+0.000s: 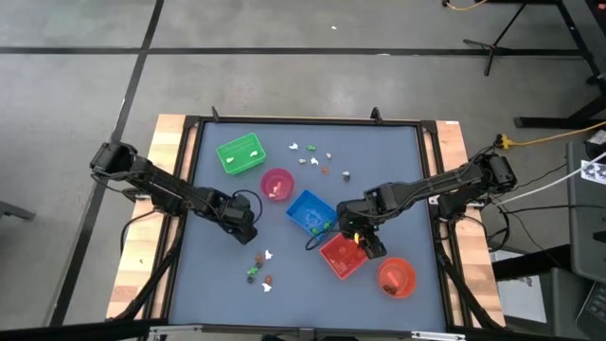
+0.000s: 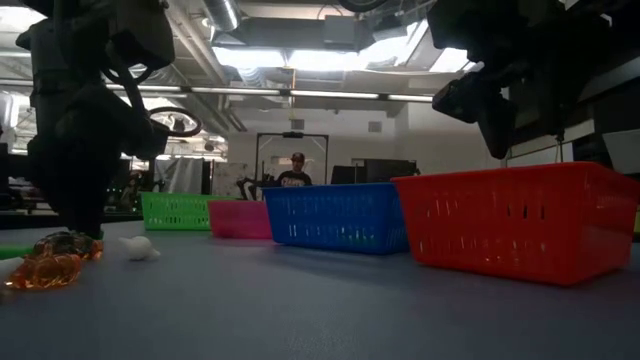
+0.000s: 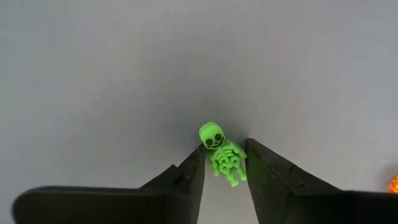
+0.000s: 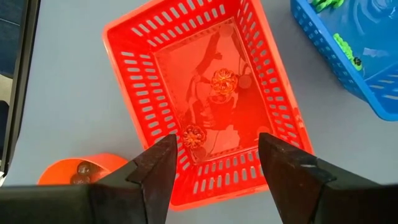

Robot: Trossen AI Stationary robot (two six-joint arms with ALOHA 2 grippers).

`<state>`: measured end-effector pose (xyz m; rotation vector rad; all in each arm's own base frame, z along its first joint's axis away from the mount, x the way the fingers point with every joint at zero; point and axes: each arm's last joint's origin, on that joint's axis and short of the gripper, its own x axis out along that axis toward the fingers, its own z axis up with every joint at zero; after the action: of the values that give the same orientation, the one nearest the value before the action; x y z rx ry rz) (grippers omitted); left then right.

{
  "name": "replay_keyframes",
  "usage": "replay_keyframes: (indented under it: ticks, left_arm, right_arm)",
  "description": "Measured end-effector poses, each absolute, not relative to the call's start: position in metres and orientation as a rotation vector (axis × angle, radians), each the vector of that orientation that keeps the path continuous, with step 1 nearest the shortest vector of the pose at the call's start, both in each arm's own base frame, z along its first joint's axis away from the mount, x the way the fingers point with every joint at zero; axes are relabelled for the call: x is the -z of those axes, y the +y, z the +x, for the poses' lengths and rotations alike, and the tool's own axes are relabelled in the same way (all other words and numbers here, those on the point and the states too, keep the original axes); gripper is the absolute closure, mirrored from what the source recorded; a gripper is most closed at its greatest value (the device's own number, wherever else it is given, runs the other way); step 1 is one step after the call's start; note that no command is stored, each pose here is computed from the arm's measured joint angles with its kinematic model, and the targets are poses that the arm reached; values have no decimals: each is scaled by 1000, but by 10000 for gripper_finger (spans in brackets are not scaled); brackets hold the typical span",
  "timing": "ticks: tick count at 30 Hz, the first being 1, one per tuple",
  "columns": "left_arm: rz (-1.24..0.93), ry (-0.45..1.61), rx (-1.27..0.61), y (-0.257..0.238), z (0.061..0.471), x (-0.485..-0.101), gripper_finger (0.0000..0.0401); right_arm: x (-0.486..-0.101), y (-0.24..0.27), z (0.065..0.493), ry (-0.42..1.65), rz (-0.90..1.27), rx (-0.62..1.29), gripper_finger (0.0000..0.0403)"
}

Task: Sort Halloween decoration
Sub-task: Put the green skeleton toy into the blue bin

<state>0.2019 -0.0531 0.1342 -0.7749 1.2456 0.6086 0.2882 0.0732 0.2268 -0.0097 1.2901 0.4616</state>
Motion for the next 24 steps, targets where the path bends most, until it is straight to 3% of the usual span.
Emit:
replay_keyframes:
  ticks: [9, 24]
  left_arm:
    - [-786, 1250, -598, -54, 202, -134, 353]
    - [-855, 1144, -502, -55, 208, -146, 356]
  right_arm:
    - [-227, 73, 288, 1290, -10, -462, 178]
    - [-227, 73, 288, 1290, -12, -463, 178]
